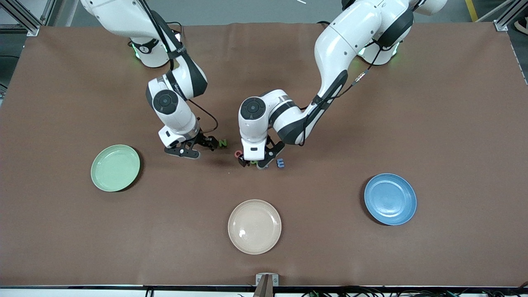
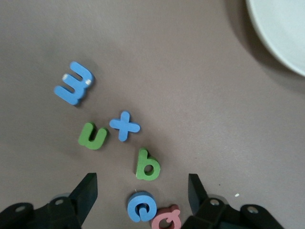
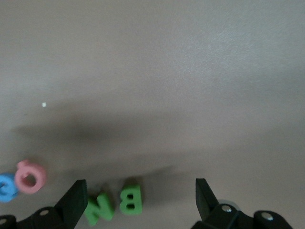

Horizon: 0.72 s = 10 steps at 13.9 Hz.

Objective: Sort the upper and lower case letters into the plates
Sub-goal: 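Grasp the green B with the right gripper while the left grasps green b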

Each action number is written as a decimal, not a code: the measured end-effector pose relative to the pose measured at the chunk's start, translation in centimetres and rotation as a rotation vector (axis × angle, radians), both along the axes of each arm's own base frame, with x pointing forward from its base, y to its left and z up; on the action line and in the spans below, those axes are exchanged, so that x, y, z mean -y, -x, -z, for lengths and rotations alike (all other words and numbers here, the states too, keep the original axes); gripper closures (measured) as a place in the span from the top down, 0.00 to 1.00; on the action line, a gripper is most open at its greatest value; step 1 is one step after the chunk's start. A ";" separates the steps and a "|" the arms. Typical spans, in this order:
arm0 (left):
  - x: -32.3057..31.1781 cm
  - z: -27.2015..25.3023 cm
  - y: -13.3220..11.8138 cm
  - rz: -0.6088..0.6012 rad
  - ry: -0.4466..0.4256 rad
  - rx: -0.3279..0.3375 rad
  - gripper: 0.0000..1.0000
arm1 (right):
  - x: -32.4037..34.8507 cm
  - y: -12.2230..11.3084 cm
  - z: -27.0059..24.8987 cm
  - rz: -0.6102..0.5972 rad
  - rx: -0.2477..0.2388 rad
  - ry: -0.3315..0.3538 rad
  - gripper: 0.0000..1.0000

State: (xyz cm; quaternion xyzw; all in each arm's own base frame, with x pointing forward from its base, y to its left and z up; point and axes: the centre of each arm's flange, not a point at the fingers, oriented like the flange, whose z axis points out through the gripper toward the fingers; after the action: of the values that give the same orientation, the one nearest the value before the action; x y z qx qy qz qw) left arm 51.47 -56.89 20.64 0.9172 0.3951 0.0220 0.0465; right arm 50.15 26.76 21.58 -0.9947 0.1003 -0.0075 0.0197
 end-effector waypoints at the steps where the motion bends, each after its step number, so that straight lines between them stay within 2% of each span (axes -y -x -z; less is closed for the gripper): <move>1: 0.2 0.7 0.2 -0.003 0.006 0.000 0.78 | 0.1 0.0 1.1 0.002 -0.006 0.004 1.00; 5: 1.0 3.6 1.7 -0.026 -0.023 0.001 0.70 | 0.2 0.3 2.8 0.000 -0.023 0.014 0.95; 6: 1.1 3.7 1.7 -0.028 -0.028 0.007 0.70 | 0.0 0.4 2.9 -0.003 -0.024 0.014 0.95; 7: 1.2 3.6 1.7 -0.028 -0.028 0.010 0.64 | -0.1 0.5 2.9 -0.006 -0.026 0.015 0.95; 10: 0.8 3.4 1.0 -0.036 -0.031 0.022 0.62 | -0.1 0.8 3.9 -0.008 -0.039 0.022 0.95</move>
State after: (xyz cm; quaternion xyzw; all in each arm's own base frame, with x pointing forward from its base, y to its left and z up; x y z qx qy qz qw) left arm 50.46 -57.67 17.25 0.9102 0.4108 0.0391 0.0361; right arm 49.36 26.85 17.68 -0.9952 0.0968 0.0109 0.0067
